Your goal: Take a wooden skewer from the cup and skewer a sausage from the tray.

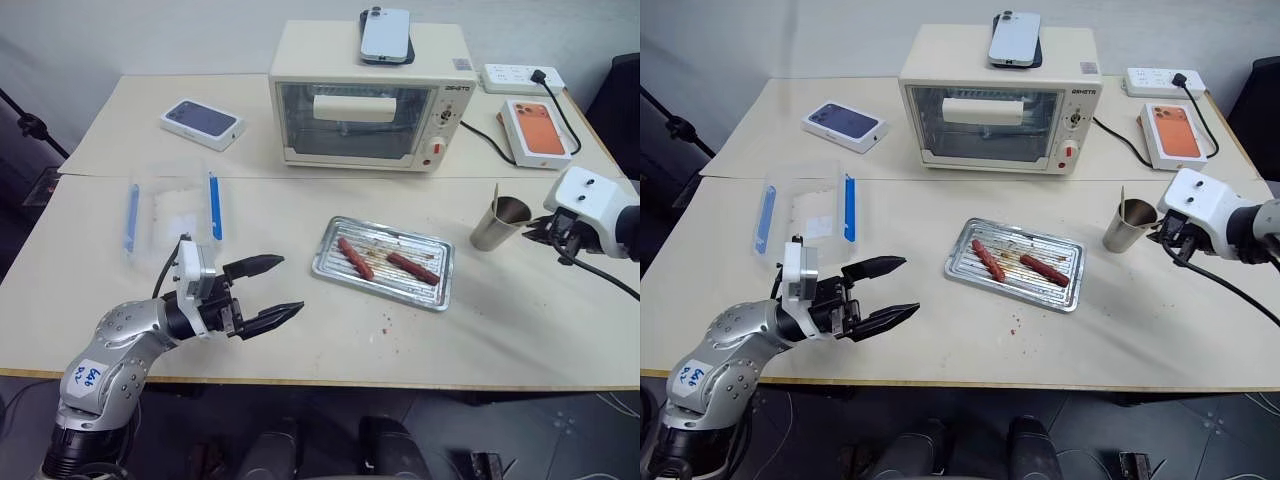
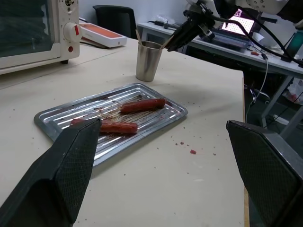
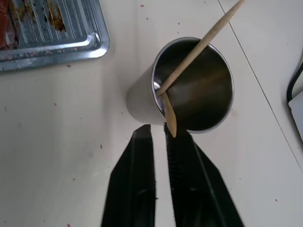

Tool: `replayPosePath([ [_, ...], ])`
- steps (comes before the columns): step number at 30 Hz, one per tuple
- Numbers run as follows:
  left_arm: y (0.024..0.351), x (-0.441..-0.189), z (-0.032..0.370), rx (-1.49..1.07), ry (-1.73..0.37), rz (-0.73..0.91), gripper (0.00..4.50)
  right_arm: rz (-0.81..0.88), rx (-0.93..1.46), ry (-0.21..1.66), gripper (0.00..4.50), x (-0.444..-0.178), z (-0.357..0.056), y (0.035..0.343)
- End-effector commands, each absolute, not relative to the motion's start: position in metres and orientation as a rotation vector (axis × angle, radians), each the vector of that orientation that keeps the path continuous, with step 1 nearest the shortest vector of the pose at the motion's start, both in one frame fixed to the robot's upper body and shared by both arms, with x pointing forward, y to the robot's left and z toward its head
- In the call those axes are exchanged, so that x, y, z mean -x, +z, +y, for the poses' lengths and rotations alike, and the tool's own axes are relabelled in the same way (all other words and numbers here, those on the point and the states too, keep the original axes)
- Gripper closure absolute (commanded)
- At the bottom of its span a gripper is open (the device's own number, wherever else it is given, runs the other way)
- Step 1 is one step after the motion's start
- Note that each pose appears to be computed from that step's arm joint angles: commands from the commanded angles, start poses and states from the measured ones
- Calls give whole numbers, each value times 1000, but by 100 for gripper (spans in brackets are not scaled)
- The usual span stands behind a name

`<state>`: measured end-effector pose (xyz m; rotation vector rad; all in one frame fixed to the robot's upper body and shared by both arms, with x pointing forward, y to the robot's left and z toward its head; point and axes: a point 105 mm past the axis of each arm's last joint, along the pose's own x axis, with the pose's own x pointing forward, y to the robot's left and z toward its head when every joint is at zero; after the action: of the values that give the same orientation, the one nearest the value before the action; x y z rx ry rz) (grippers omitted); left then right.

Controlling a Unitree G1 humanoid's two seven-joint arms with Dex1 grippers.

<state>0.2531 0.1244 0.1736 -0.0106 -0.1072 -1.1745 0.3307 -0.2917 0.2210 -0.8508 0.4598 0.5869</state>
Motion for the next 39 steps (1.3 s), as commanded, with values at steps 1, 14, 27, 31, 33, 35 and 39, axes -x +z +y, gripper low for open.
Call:
replayPosePath([
  [1, 183, -250, 122, -18, -1177, -156, 0, 406, 852, 546, 446, -331, -295, 241],
  [14, 183, -255, 122, -15, -1172, -166, 0, 415, 911, 554, 240, -330, -296, 244],
  [27, 180, -257, 124, -10, -1162, -164, 0, 390, 935, 560, 326, -337, -288, 245],
  [31, 179, -257, 125, -12, -1159, -164, 0, 375, 924, 563, 439, -338, -285, 246],
  [33, 178, -257, 126, -13, -1158, -162, 0, 367, 924, 560, 447, -339, -285, 247],
  [35, 177, -257, 127, -14, -1157, -161, 0, 363, 922, 555, 447, -339, -286, 247],
  [39, 177, -258, 128, -16, -1156, -163, 0, 368, 905, 543, 447, -338, -291, 250],
])
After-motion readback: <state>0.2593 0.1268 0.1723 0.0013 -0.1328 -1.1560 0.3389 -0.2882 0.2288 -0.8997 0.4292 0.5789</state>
